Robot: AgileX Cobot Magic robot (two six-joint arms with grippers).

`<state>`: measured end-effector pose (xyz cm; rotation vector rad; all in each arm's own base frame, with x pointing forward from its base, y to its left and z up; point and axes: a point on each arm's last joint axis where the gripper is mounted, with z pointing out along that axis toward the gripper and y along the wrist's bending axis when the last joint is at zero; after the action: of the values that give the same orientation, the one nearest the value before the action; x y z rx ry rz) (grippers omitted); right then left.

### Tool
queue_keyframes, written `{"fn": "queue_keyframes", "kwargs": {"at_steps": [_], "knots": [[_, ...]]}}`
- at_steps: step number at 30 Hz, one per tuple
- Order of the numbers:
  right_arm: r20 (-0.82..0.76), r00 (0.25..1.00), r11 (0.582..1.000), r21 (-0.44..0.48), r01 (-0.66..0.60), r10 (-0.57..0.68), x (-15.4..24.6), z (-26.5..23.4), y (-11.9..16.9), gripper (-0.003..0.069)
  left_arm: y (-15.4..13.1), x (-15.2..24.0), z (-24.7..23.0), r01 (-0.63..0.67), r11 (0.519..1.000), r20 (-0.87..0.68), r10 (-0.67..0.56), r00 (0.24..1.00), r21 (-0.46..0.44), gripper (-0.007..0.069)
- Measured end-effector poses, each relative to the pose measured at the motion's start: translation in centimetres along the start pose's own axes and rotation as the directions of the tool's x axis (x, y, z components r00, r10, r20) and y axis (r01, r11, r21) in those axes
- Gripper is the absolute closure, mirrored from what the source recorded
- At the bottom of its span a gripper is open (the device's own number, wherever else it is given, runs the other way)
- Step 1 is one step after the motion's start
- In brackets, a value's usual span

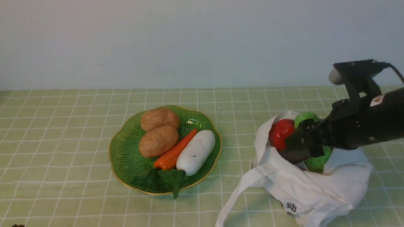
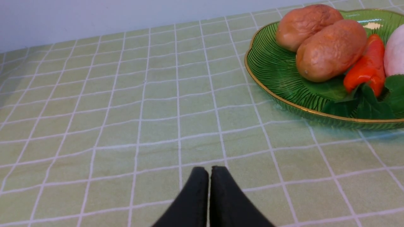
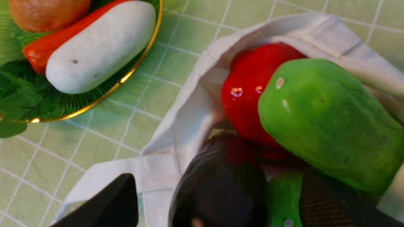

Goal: Take vegetables from bag on green coffee tablecloth place on plate.
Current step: 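Reach into the white cloth bag and grasp a vegetable inside with the right gripper, then take the eggplant out of the bag and place it on the plate with the right gripper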

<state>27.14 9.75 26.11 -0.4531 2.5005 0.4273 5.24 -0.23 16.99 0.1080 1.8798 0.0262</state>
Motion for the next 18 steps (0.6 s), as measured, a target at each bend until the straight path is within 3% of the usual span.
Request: {"fn": "queue_keyframes", "kwargs": {"at_steps": [2,4,5,18], "knots": [[-0.006,1.000,1.000,-0.001,-0.002,0.002,0.0,0.1,0.0,0.0103,0.0,0.0,0.0,0.000,1.000,0.000,0.000,1.000,0.000,0.0630],[-0.009,1.000,1.000,-0.002,-0.005,0.005,0.0,0.1,0.0,0.0212,0.0,0.0,0.0,0.000,1.000,0.000,0.000,1.000,0.000,0.0630],[-0.009,1.000,1.000,-0.004,-0.011,0.011,0.0,0.0,0.0,0.0300,0.0,0.0,0.0,0.000,1.000,0.000,0.000,1.000,0.000,0.0630],[0.182,0.983,1.000,-0.005,0.013,-0.011,-0.1,-7.6,2.1,0.0288,0.0,0.0,0.0,0.000,1.000,0.000,0.000,1.000,0.000,0.0630]]}}
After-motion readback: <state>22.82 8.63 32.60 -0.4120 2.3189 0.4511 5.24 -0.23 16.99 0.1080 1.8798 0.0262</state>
